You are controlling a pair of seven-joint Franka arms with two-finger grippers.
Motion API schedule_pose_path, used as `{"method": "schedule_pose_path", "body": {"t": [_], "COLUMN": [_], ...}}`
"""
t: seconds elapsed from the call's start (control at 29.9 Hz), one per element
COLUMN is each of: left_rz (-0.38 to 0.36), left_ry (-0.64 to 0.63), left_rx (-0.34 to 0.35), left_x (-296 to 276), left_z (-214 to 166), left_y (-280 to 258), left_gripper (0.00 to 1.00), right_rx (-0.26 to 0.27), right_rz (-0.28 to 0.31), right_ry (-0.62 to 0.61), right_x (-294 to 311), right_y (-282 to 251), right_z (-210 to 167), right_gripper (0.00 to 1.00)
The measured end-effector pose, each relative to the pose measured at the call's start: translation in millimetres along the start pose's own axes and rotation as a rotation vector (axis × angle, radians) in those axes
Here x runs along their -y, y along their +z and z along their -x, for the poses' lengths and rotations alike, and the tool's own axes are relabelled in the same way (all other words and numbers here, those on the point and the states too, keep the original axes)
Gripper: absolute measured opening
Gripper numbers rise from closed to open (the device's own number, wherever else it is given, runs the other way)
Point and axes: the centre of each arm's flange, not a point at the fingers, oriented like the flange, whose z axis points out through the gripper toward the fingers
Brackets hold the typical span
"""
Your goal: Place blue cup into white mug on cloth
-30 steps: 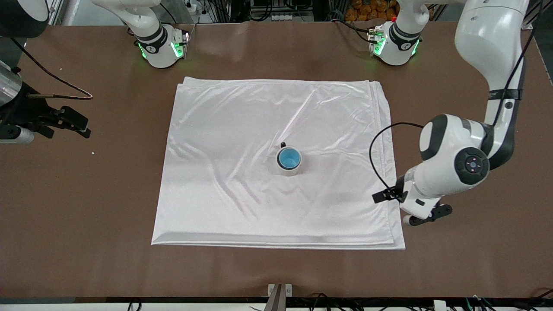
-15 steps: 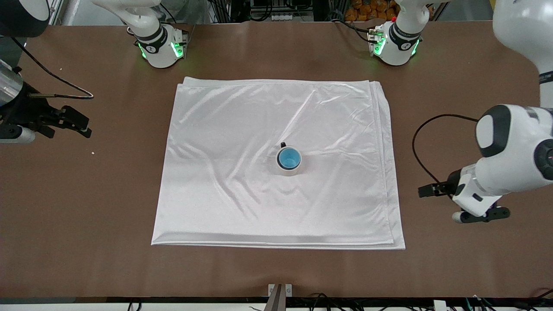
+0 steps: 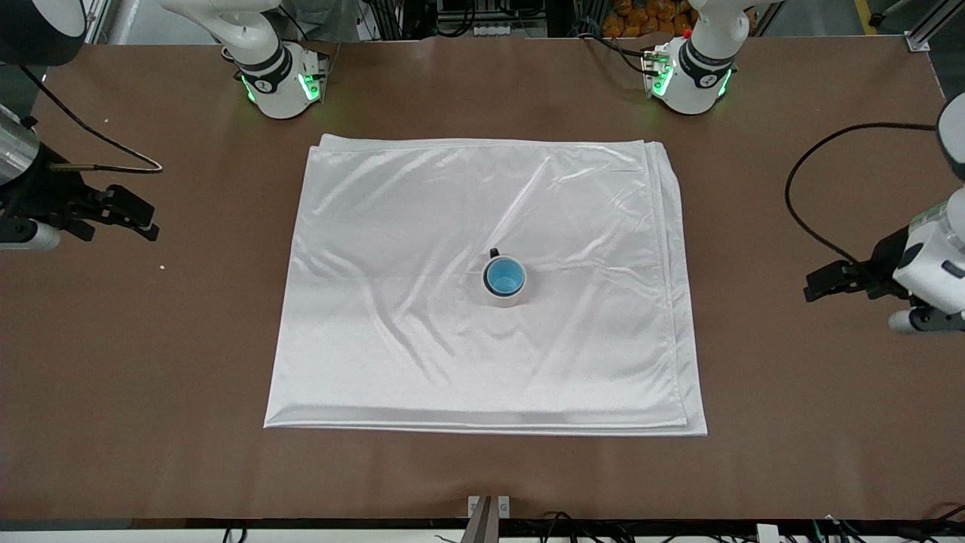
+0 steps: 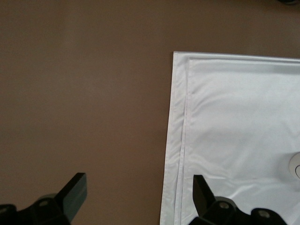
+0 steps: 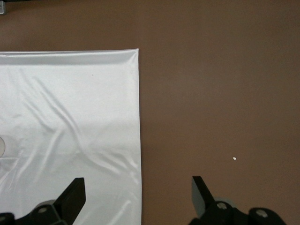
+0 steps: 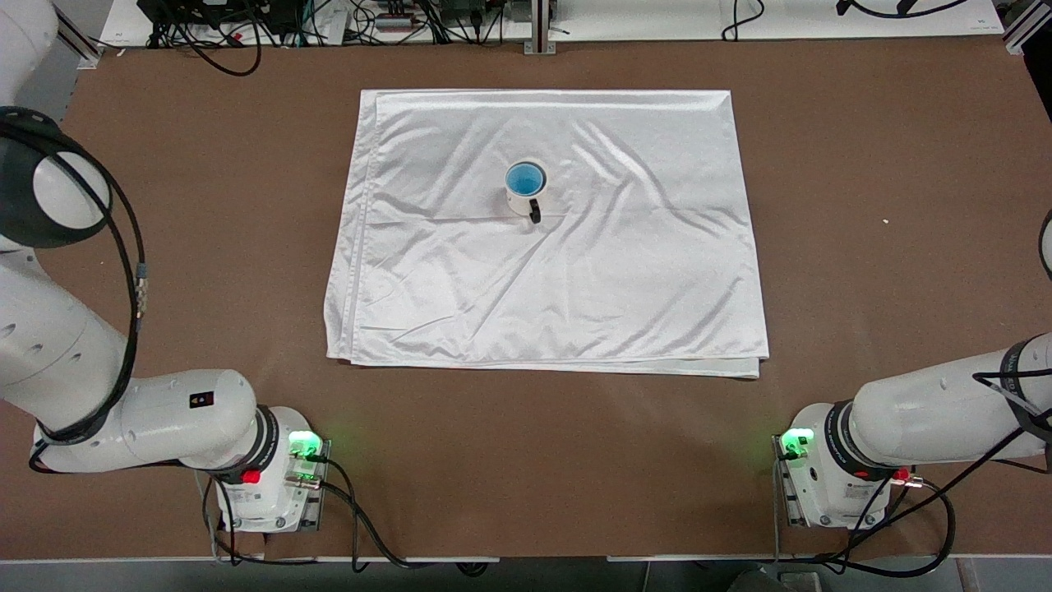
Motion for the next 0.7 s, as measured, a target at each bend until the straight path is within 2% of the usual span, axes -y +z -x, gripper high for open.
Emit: {"method": "schedule_pose_path", "body": {"t": [0.33, 0.5, 0.7], "left_rz": [-0.049, -0.062, -0.060], "left_ry": [0.071, 0.078, 0.082], "left_rx": [-0.066, -0.009, 0.052], "left_x": [-16, -22, -25], "left_z": [67, 91, 99], "left_y": [-78, -83, -74], "left_gripper": [1.00, 1.00, 1.00], "right_rx": [-0.002, -0.002, -0.002], "right_rz": [0.001, 0.001, 0.001], "right_ry": [0.002, 0.003, 0.005], "right_x": [-1, -2, -3], "right_y": [-1, -1, -1], "right_z": [0, 0, 0], "right_gripper": [1.00, 1.00, 1.00]}}
